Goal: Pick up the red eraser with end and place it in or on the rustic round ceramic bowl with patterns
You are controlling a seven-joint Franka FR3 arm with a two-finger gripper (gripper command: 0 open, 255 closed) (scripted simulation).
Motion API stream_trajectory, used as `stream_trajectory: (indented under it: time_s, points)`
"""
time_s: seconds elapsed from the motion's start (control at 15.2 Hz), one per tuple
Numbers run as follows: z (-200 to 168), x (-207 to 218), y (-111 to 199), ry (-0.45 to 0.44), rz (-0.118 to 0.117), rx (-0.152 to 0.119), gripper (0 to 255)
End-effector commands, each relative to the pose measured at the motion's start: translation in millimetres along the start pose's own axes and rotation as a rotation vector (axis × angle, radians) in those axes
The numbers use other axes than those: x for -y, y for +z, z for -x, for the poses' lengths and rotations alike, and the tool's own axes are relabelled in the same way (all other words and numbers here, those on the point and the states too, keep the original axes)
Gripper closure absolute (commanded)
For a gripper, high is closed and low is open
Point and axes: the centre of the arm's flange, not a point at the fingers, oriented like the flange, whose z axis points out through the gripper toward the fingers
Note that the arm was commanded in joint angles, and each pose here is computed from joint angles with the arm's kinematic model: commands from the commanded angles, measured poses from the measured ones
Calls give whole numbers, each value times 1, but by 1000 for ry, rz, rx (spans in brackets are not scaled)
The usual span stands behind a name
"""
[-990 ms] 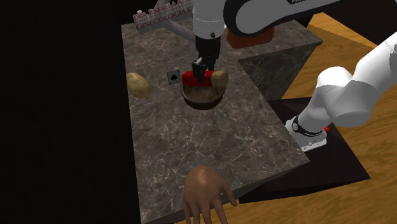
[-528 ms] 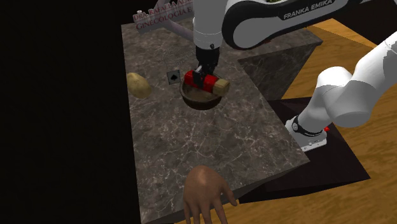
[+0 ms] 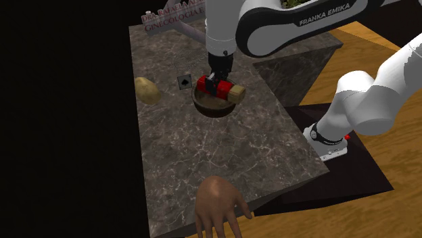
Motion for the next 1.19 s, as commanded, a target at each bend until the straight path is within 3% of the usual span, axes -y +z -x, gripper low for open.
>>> stream_trajectory:
  time_s: [0.0,0.07,0.4,0.66,1.12]
  points:
    - [-1,-2,3,3,4,5,255]
    - [-1,-2,4,3,4,5,0]
    - [-1,-2,3,3,4,5,0]
    - [-1,-1,-47,3,4,5,0]
    - [-1,-1,-47,3,4,5,0]
